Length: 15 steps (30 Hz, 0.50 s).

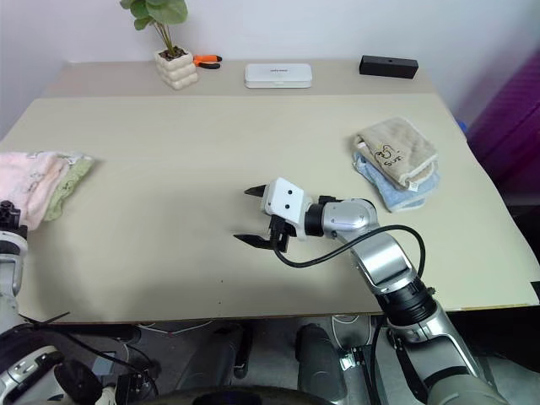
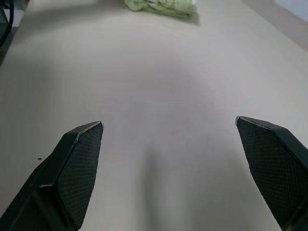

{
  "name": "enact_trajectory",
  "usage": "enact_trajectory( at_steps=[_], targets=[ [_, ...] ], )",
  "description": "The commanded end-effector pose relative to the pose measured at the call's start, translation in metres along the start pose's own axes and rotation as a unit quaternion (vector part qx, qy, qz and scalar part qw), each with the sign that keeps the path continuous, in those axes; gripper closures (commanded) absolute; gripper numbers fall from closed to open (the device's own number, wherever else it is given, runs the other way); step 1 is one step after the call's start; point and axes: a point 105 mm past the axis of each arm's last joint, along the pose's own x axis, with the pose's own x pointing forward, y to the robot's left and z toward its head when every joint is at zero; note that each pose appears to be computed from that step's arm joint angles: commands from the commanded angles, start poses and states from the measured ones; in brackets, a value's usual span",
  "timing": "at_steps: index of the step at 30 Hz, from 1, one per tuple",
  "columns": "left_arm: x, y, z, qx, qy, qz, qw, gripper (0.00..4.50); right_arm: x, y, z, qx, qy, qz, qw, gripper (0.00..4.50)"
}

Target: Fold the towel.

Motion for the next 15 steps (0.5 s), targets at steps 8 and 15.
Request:
enact_trajectory(
  at_steps=[8,15],
  targets=[
    [-0.043,-0.005,0.092,0.093,-0.158,0.0,0.983,0.58,-0.006,-0.01,0.008,-0.022,-0.009,-0.001,1.0,0.0],
    [-0.051,-0.056,0.103,0.29,-0.159,-0.092,0.939,0.58,-0.011,-0.032,0.006,-0.012,-0.006,-0.032,0.999,0.0]
  ],
)
